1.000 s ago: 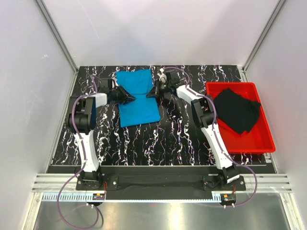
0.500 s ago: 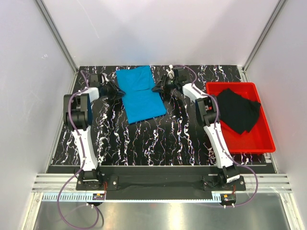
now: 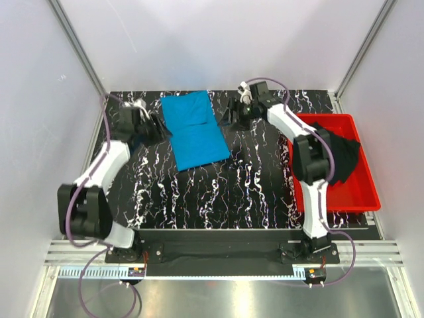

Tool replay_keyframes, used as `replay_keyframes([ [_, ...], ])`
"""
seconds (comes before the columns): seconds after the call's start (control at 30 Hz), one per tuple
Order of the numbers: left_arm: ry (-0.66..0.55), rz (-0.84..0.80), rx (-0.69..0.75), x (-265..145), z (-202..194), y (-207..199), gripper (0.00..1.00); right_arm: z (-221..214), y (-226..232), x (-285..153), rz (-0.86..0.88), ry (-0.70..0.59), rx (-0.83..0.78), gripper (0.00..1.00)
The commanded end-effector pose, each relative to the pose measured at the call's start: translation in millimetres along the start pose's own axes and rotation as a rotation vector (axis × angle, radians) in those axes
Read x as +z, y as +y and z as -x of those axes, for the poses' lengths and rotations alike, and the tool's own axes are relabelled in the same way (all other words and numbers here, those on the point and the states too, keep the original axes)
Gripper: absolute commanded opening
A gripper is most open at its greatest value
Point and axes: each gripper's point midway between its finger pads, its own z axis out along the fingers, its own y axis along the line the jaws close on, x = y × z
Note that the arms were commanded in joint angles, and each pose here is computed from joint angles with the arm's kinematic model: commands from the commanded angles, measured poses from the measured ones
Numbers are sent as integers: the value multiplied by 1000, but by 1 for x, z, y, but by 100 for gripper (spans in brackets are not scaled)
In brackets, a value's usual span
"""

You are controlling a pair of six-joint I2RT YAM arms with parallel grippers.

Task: Fold and stack the t-shirts
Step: Fold the tshirt

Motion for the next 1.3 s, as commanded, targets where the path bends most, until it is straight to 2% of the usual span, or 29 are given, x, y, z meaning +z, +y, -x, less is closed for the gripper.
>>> replay_keyframes([
  [0.0,103,105,-1,2,-67,22,59,-40,-14,-27,-79,38,-55,79],
  [0.1,144,148,-19,3,-108,33,56,-71,-28,-26,-73,65,-32,80],
  [0.17,172,169,-49,6,-128,41,55,-76,-34,-22,-65,48,-27,81],
  [0.4,131,203,-101,13,-138,50,57,-106,-64,0,-62,46,50,80],
  [0.6,151,262,-149,30,-148,66,61,-108,-86,14,-115,18,101,80],
  [0.7,156,237,-120,40,-147,63,61,-105,-92,15,-142,-6,90,80],
  [0.8,148,257,-125,45,-146,69,62,-106,-93,22,-123,25,86,77],
  [0.93,169,237,-160,56,-150,71,60,-111,-94,27,-94,43,95,68],
  [1.13,208,233,-188,66,-160,73,49,-119,-89,31,-38,80,86,50],
  [1.17,210,235,-189,66,-162,74,48,-119,-88,31,-37,82,84,46],
  [1.23,219,246,-186,64,-166,78,46,-119,-88,29,-40,82,76,33],
  [1.27,229,246,-183,64,-168,78,40,-119,-88,28,-43,80,77,28],
])
